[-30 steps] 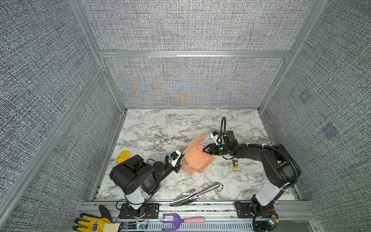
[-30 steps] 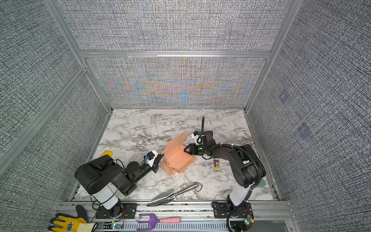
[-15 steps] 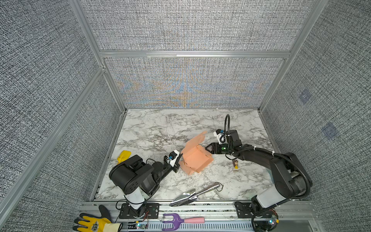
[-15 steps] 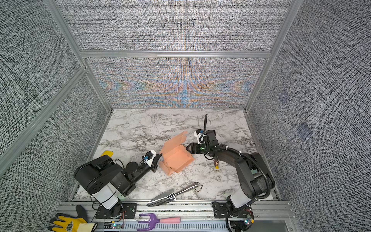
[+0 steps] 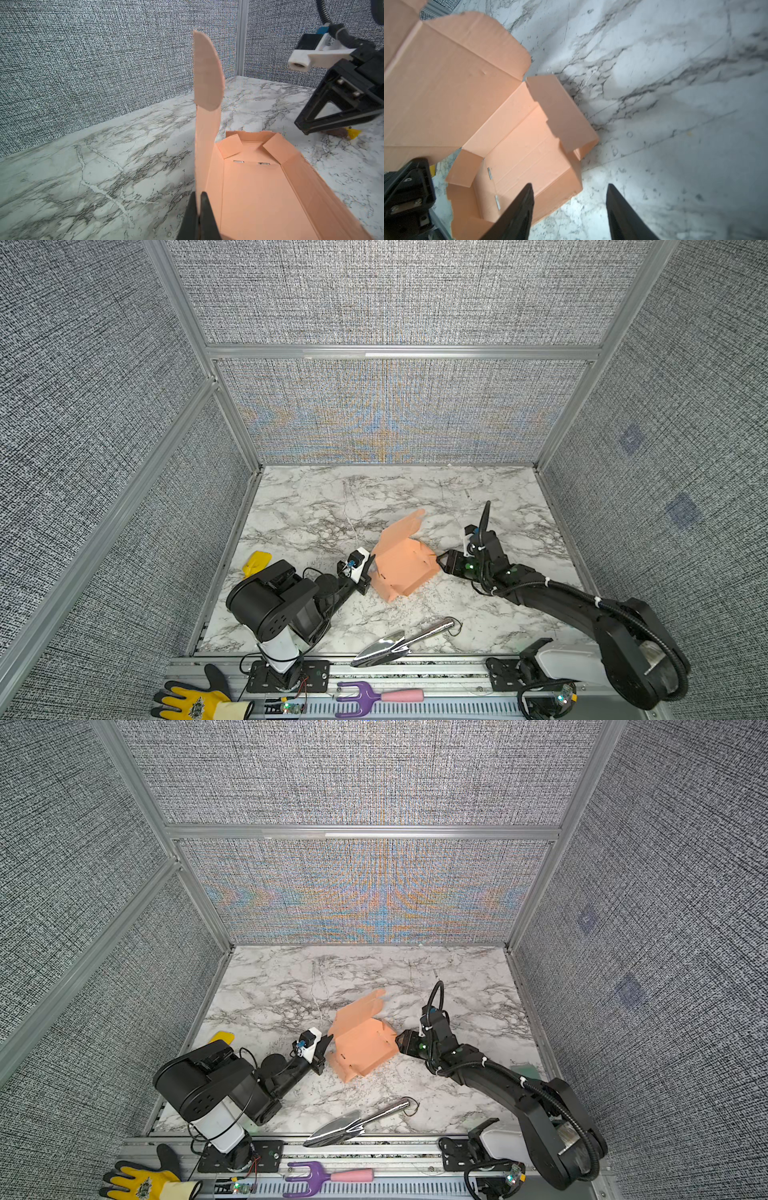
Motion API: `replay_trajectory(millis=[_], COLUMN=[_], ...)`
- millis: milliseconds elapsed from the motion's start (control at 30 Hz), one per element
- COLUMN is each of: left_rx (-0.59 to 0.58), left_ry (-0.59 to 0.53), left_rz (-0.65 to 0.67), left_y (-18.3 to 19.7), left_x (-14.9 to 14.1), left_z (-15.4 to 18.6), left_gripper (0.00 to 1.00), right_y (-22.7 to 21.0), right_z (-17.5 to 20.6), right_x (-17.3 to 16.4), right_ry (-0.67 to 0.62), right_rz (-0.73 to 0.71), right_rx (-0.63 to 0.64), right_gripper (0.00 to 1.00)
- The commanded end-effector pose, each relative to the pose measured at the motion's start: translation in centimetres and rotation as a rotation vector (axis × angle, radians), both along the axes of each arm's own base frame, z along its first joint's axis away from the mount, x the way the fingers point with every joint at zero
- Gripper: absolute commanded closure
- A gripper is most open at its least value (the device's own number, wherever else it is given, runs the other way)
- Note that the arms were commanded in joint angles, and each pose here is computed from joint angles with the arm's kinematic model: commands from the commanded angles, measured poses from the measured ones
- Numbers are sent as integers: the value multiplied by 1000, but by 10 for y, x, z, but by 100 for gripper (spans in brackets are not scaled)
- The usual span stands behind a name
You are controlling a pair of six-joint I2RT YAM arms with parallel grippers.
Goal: Assemble paper box
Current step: Fold the bottom flaps of a flat cardboard box at the center of the table.
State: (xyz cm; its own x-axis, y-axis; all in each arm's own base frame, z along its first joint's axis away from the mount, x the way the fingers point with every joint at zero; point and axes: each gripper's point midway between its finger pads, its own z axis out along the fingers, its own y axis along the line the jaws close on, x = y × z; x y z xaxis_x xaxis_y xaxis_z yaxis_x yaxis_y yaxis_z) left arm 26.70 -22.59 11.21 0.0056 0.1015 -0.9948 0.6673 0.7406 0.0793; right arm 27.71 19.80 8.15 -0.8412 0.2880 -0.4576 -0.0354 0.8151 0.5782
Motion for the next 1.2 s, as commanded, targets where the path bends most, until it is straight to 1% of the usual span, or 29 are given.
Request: replay_trajectory(millis=[0, 67, 267, 400, 567, 833, 1033, 1167], left_rx=[-98, -96, -89, -85, -85, -122, -136, -147], left_ry=[-116, -113, -105, -110, -118, -145, -141, -148], left_rz=[3, -6, -14, -29, -56, -79, -109, -108], left_y=[-1, -2, -4, -7, -11, -13, -21, -21], left_x=[2, 1, 2, 1, -1, -6, -11, -14], left_z=[37, 36, 32, 32, 34, 49, 51, 55], left_gripper=[100, 100, 100, 100, 100, 100, 100, 100], right_y=[-4, 5, 26, 31, 28, 13, 20, 24], right_z=[0, 0, -5, -8, -16, -19, -24, -31], right_x=[0, -3, -12, -18, -22, -30, -23, -21], right_ry=[47, 75, 150, 177, 213, 233, 231, 255], right_rz=[-165, -173, -194, -196, -198, -189, -181, -182], right_rx=[36, 64, 104, 89, 37, -71, -69, -70], right_gripper=[42, 42, 48, 56, 61, 61, 61, 61])
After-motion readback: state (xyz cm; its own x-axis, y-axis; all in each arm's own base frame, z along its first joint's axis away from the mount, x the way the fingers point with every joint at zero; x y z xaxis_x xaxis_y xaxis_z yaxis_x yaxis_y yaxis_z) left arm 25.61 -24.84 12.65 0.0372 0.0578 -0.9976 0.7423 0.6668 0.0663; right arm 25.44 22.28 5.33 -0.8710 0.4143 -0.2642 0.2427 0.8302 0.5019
